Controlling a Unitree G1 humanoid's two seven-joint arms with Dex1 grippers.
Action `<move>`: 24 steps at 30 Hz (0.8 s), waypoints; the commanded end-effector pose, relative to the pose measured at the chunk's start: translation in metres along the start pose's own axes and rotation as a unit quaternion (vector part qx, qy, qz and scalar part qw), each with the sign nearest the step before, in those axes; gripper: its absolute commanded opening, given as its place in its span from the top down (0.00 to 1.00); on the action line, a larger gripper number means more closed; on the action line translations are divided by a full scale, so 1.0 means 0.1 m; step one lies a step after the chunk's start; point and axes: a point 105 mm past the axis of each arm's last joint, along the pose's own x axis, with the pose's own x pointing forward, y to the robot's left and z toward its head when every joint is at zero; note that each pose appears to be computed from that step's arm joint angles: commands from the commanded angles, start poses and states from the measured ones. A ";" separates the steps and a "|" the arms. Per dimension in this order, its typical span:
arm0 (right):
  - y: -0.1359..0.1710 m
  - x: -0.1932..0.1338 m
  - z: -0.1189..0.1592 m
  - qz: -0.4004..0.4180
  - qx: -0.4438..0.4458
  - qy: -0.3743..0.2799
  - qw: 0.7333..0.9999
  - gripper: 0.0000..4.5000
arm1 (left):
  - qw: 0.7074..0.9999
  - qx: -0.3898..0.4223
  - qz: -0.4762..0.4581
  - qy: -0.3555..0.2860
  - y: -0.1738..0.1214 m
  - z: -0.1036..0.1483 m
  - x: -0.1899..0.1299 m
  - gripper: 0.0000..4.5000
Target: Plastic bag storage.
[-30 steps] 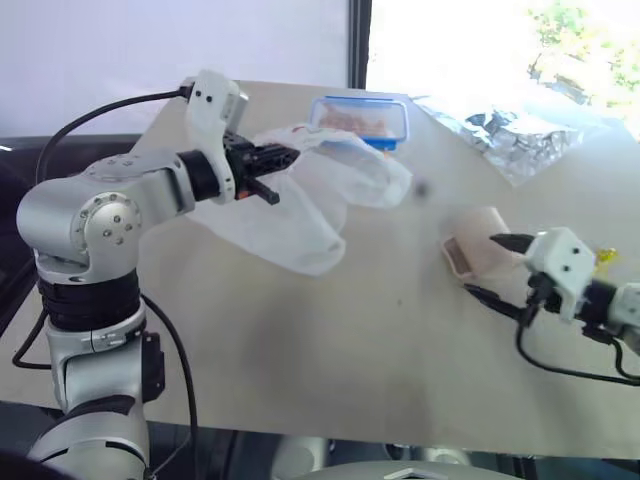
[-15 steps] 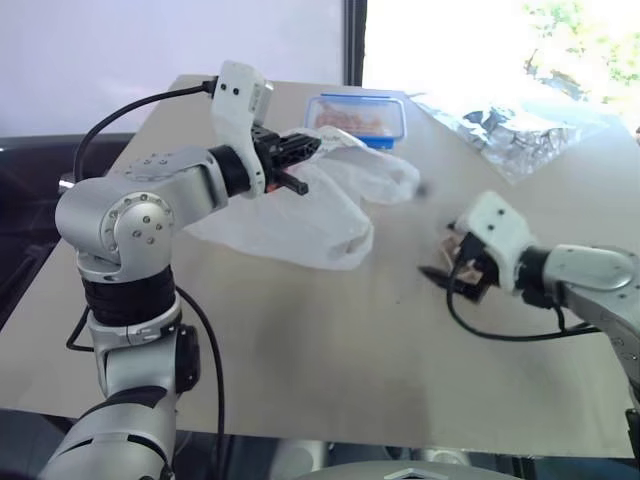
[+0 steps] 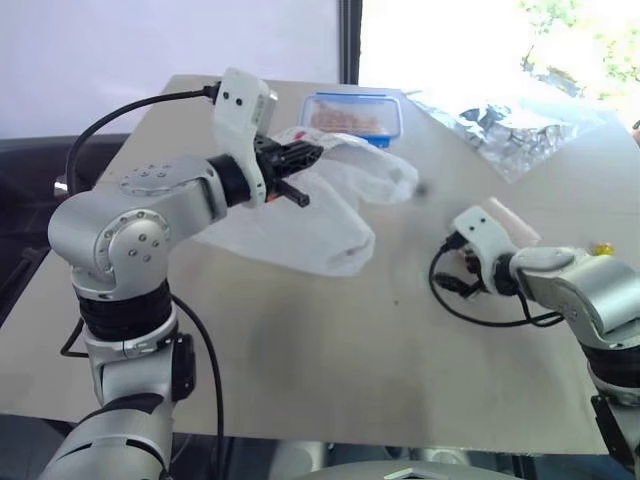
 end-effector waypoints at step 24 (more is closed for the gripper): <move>0.94 -0.29 1.00 0.294 -0.249 -0.288 0.877 0.99 | 0.995 -0.009 -0.092 -0.044 -0.28 0.17 -0.13 1.00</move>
